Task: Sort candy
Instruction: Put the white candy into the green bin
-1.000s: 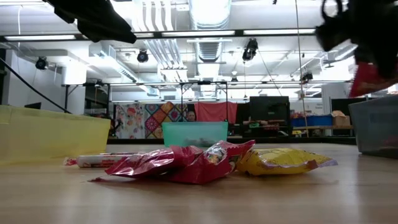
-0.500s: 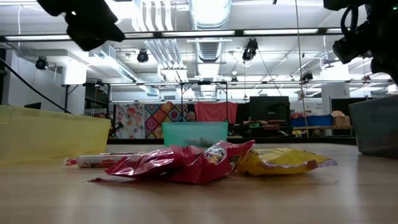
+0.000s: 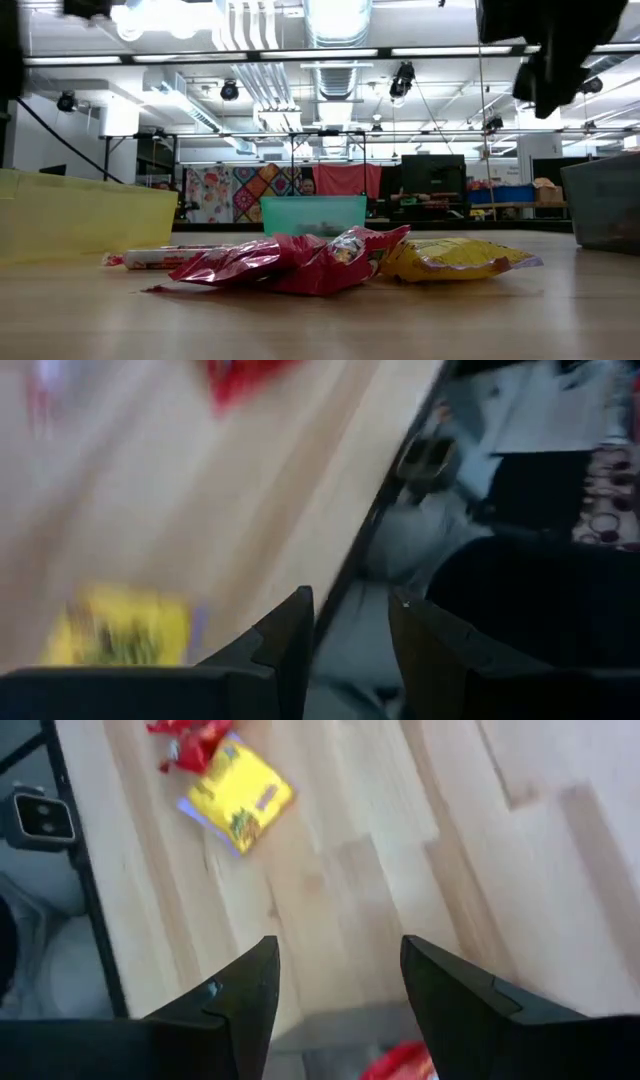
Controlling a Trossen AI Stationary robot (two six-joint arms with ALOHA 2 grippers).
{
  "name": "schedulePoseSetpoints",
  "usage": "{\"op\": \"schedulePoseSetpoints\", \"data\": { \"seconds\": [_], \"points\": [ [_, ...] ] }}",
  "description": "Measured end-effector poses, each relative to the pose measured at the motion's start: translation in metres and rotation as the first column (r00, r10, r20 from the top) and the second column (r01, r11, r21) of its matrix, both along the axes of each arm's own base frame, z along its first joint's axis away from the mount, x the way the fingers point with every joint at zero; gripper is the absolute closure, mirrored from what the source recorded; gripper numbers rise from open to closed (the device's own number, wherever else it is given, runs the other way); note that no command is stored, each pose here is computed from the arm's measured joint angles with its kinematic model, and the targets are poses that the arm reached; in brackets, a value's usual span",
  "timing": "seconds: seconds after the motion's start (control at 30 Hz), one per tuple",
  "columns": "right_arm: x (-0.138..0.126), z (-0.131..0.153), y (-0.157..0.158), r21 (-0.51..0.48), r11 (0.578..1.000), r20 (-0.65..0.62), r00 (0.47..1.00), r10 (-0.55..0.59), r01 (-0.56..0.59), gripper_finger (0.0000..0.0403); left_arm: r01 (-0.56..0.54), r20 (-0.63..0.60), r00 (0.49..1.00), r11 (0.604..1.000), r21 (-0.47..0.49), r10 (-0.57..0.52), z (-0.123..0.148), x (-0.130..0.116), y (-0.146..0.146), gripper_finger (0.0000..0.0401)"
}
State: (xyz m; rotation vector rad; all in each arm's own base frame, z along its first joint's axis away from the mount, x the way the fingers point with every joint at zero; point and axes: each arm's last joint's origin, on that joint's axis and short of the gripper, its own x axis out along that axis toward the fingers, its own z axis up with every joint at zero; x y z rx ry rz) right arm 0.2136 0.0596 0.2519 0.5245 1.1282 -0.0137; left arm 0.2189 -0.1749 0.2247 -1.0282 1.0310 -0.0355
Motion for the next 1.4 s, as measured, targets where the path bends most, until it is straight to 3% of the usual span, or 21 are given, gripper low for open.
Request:
{"op": "schedulePoseSetpoints", "data": {
  "seconds": [0.1,0.2,0.3,0.43,0.67,0.9,1.07,1.4],
  "points": [
    [0.006,0.001,0.001,-0.038,0.999,0.022,1.000,0.010,-0.009,0.0202,-0.033,-0.166,0.986,0.998,-0.053,0.024,-0.003,-0.003,-0.020,0.0285],
    [0.010,0.001,0.001,-0.060,0.998,0.025,0.999,0.035,-0.034,0.0202,-0.030,-0.324,0.946,0.999,-0.019,0.022,0.000,-0.006,-0.039,0.0285],
    [0.014,-0.004,0.003,-0.075,0.996,0.012,0.998,0.057,-0.056,0.0202,-0.023,-0.470,0.878,0.989,0.147,0.090,0.000,-0.013,-0.049,0.0288],
    [0.018,-0.010,0.004,-0.083,0.994,-0.019,0.998,0.066,-0.067,0.0202,-0.017,-0.580,0.782,0.938,0.347,0.229,-0.005,-0.017,-0.051,0.0304],
    [0.020,-0.016,0.005,-0.073,0.994,-0.052,0.996,0.077,-0.080,0.0202,-0.132,-0.554,0.756,0.910,0.394,0.349,-0.025,-0.018,-0.055,0.0344],
    [0.020,-0.016,0.009,-0.073,0.993,-0.053,0.994,0.093,-0.097,0.0202,-0.283,-0.502,0.681,0.824,0.491,0.533,-0.043,-0.035,-0.058,0.0345],
    [0.019,-0.016,0.010,-0.076,0.992,-0.052,0.994,0.096,-0.099,0.0202,-0.277,-0.498,0.658,0.796,0.538,0.565,-0.058,-0.033,-0.061,0.0330],
    [0.020,-0.016,0.011,-0.077,0.992,-0.047,0.994,0.095,-0.099,0.0202,-0.245,-0.529,0.639,0.800,0.548,0.558,-0.070,-0.033,-0.069,0.0305]
  ]
}}
